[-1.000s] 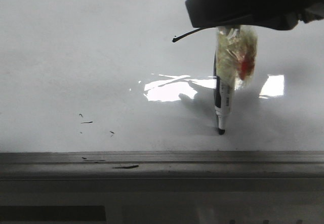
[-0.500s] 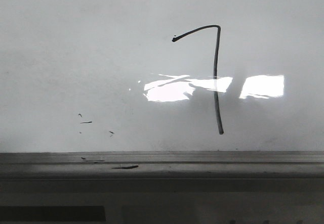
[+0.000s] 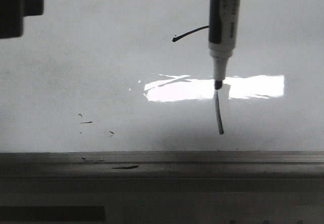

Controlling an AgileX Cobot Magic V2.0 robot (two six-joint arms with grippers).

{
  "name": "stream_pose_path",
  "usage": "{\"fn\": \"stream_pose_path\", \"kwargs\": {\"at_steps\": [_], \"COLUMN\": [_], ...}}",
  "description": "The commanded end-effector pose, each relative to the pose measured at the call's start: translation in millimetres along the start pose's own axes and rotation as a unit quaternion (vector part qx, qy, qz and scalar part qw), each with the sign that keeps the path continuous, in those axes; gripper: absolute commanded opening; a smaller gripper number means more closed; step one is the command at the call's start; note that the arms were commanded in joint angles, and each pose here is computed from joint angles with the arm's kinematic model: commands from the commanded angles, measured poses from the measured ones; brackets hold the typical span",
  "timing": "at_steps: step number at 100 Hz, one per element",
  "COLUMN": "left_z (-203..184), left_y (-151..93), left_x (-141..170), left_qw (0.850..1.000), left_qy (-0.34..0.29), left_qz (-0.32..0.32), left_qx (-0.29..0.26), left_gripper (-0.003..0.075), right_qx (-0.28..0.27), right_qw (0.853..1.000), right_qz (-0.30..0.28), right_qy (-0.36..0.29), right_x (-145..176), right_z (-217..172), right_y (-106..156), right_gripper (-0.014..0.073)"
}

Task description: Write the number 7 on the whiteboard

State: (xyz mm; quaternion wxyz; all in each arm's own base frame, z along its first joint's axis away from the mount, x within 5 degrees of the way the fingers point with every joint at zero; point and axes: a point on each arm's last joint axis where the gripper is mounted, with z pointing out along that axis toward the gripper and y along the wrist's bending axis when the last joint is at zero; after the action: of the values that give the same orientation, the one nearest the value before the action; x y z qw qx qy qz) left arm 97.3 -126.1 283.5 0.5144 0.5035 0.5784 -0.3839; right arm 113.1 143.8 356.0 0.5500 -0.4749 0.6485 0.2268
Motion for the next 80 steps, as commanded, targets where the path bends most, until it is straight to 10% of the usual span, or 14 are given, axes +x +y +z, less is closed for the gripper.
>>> {"fn": "stream_pose_path", "kwargs": {"at_steps": [1,38,80], "left_z": [5.9,56.1,68.0], "left_y": [7.8,5.1,15.0], "left_x": [-18.6,-22.9,-26.6], "left_qw": [0.998,0.991,0.99], "left_qy": [-0.055,-0.031,-0.066], "left_qz": [-0.019,-0.023,-0.056], "left_qx": [0.009,0.128,0.113], "left_gripper": [0.0337,0.0337,0.0334], "right_qx": [0.025,0.007,-0.017], "right_qw": [0.998,0.996,0.997], "right_qz": [-0.001,-0.012,-0.008], "right_qy": [-0.051,-0.09,-0.074], "right_x": [-17.4,-27.4,-24.4], "right_z": [-4.2,-3.7,-3.3], "right_y": [-3.2,10.4,14.6], "right_gripper": [-0.0064,-0.0064,-0.0064]}}
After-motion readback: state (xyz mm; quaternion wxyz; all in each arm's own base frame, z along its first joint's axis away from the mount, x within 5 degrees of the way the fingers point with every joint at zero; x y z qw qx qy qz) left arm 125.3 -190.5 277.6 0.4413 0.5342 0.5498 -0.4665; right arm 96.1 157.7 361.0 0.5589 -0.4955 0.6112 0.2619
